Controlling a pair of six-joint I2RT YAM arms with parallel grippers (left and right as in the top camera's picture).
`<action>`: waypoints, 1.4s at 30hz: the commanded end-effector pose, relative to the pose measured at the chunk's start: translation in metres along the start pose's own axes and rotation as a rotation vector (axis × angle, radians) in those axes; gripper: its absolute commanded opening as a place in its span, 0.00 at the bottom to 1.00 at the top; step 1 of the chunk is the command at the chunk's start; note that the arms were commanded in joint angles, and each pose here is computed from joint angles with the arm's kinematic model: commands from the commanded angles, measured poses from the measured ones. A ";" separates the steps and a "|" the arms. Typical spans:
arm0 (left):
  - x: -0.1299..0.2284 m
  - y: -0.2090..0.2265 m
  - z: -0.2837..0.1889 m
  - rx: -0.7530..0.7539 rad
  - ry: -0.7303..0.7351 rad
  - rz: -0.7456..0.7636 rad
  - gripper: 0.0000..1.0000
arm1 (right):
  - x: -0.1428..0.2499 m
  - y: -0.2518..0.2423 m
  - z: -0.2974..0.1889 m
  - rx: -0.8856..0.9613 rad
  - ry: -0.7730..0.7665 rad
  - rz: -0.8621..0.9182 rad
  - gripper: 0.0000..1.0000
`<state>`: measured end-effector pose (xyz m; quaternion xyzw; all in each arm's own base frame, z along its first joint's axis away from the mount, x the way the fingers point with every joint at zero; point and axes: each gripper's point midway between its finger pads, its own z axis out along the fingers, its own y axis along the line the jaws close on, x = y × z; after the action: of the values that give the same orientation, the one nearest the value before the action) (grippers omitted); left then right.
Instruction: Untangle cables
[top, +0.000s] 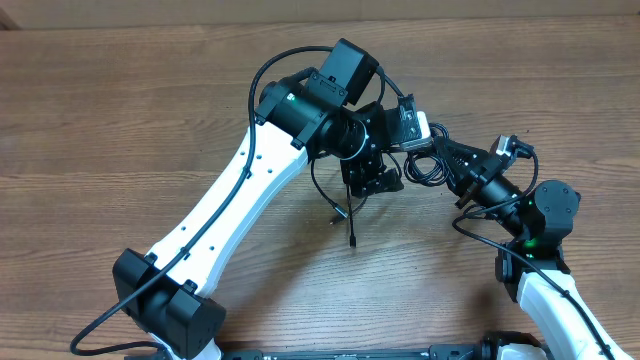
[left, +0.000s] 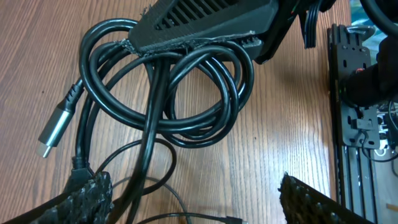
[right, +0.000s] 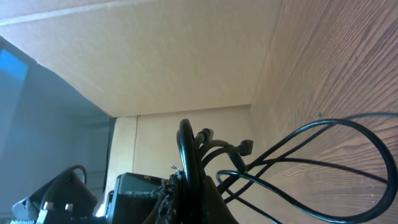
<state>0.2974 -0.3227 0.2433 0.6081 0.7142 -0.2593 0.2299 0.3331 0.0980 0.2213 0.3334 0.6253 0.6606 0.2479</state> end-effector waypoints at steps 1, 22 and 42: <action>-0.002 0.000 0.001 0.002 -0.004 0.045 0.84 | -0.002 0.012 0.003 -0.025 -0.010 0.007 0.04; -0.007 0.009 0.002 -0.049 -0.010 0.072 0.86 | 0.020 0.030 0.000 -0.081 0.108 -0.056 0.04; -0.012 0.003 0.002 -0.013 -0.038 0.073 0.06 | 0.022 0.031 0.000 -0.086 0.119 -0.064 0.04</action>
<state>0.3063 -0.3262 0.2464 0.6223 0.6988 -0.2435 0.2552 0.3209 0.1100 0.2407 0.2799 0.6247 0.6900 0.2351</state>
